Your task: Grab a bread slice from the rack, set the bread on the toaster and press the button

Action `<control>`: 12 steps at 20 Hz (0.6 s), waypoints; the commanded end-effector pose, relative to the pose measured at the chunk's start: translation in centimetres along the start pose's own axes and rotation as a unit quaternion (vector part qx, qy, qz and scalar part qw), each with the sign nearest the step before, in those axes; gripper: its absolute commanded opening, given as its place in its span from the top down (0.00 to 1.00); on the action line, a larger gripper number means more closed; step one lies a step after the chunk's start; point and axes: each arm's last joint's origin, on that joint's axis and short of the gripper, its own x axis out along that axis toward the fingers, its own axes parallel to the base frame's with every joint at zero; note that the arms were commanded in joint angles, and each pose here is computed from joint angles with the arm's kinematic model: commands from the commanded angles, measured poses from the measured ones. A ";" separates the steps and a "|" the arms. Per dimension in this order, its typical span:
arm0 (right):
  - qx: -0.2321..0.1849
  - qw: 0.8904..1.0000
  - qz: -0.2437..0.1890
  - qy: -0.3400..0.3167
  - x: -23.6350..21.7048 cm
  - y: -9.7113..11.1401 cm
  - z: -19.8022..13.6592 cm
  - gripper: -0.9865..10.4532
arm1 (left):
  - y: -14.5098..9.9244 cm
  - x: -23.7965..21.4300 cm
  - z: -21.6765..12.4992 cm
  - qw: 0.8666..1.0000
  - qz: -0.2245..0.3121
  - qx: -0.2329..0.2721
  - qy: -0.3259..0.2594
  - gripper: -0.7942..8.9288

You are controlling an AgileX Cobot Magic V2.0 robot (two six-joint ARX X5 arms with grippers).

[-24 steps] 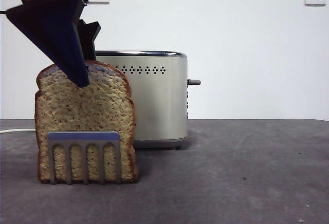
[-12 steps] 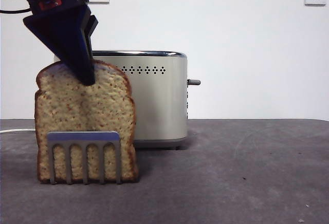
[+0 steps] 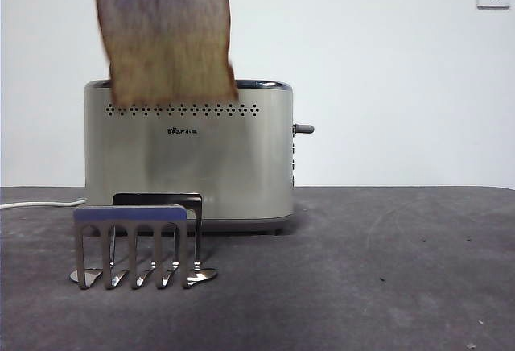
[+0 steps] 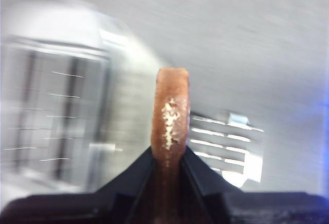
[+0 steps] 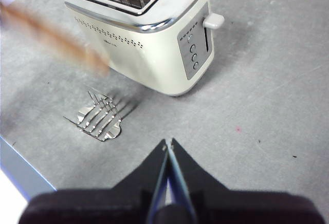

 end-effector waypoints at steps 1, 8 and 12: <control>-0.003 1.000 0.003 0.002 0.2 -0.1 0.1 0.92 | 0.9 -2.2 0.9 0.998 0.050 0.028 -0.022 0.93; 0.002 1.000 0.005 0.010 0.6 -0.4 0.1 0.92 | 3.0 -3.1 1.1 0.988 0.125 0.085 -0.020 0.93; 0.004 1.000 0.005 0.012 0.7 -0.4 0.1 0.92 | 4.3 -1.3 0.7 0.990 0.115 0.085 -0.002 0.93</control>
